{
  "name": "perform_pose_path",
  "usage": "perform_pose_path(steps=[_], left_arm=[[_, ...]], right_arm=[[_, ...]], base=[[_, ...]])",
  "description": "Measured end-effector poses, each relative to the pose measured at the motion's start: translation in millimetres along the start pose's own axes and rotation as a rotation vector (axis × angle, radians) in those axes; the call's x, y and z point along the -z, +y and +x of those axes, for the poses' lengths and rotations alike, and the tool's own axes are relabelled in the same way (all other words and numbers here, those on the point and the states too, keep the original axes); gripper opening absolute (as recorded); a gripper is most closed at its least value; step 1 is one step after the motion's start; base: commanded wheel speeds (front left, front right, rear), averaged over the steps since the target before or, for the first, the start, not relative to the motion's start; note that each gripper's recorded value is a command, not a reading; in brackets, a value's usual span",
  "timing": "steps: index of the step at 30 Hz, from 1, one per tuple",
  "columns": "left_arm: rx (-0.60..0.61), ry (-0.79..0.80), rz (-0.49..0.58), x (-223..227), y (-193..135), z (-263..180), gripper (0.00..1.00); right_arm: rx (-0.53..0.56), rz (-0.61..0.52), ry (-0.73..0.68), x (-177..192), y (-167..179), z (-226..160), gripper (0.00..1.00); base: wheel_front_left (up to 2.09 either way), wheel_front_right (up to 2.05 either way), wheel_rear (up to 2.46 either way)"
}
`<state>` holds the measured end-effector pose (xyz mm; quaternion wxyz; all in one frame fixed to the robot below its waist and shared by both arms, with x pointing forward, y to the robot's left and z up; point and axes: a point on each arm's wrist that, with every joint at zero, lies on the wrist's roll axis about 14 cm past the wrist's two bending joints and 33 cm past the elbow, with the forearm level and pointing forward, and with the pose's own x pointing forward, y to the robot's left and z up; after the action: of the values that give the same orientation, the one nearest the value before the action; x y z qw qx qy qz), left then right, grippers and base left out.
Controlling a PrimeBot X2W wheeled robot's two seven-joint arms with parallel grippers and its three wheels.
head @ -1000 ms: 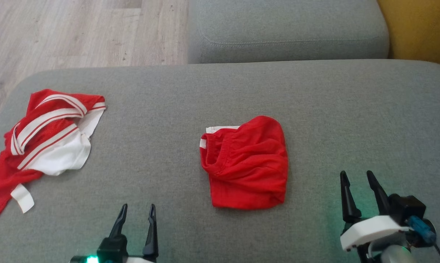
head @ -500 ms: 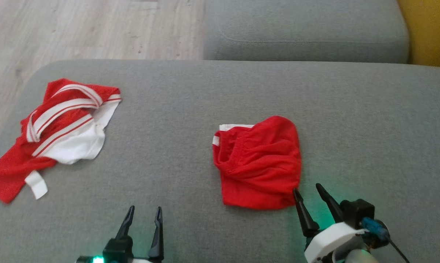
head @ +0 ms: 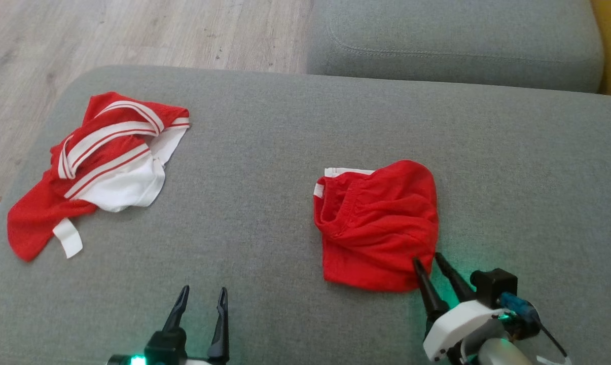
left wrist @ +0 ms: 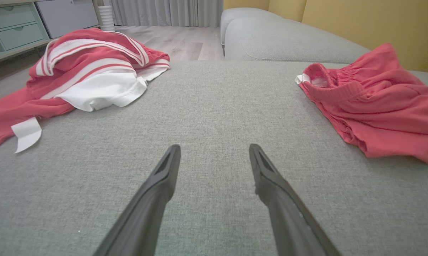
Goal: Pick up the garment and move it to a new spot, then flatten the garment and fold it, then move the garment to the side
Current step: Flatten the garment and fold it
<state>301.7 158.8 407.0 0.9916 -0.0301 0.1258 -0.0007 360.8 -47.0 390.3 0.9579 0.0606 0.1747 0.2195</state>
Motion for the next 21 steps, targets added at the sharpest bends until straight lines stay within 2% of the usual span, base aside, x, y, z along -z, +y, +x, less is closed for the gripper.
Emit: perform_pose_path(steps=[1,2,3,11,16,19,21], left_arm=[[0.002,-0.002,0.000,-0.5,-0.6,0.1,1.00],[0.004,-0.003,0.001,-0.9,-1.2,0.3,1.00],[0.006,-0.003,0.001,-1.1,-1.9,0.6,1.00],[0.034,-0.012,0.004,-4.0,-8.5,3.1,1.00],[0.051,-0.014,0.008,-5.2,-13.1,5.6,1.00],[0.059,-0.019,0.010,-6.9,-15.5,6.6,1.00],[0.063,-0.025,0.012,-9.0,-16.7,7.5,1.00]], right_arm=[[0.000,0.002,0.002,0.9,0.1,-0.3,0.26],[0.000,0.003,0.005,1.9,0.4,-0.8,0.04],[0.000,0.006,0.008,2.8,0.5,-1.4,0.00],[0.013,0.038,-0.041,-8.5,-0.5,-7.1,0.00],[0.035,0.062,-0.016,7.0,-3.1,-21.7,0.00],[0.055,0.065,-0.070,-8.0,-9.0,-23.3,0.00],[0.075,0.046,-0.139,-29.3,-16.5,-24.6,1.00]], base=[[0.00,0.00,0.00],[0.00,0.00,0.00],[0.00,0.00,0.00],[0.00,0.00,0.00],[0.00,0.00,0.00],[0.00,0.00,0.00],[0.00,0.00,0.00]])
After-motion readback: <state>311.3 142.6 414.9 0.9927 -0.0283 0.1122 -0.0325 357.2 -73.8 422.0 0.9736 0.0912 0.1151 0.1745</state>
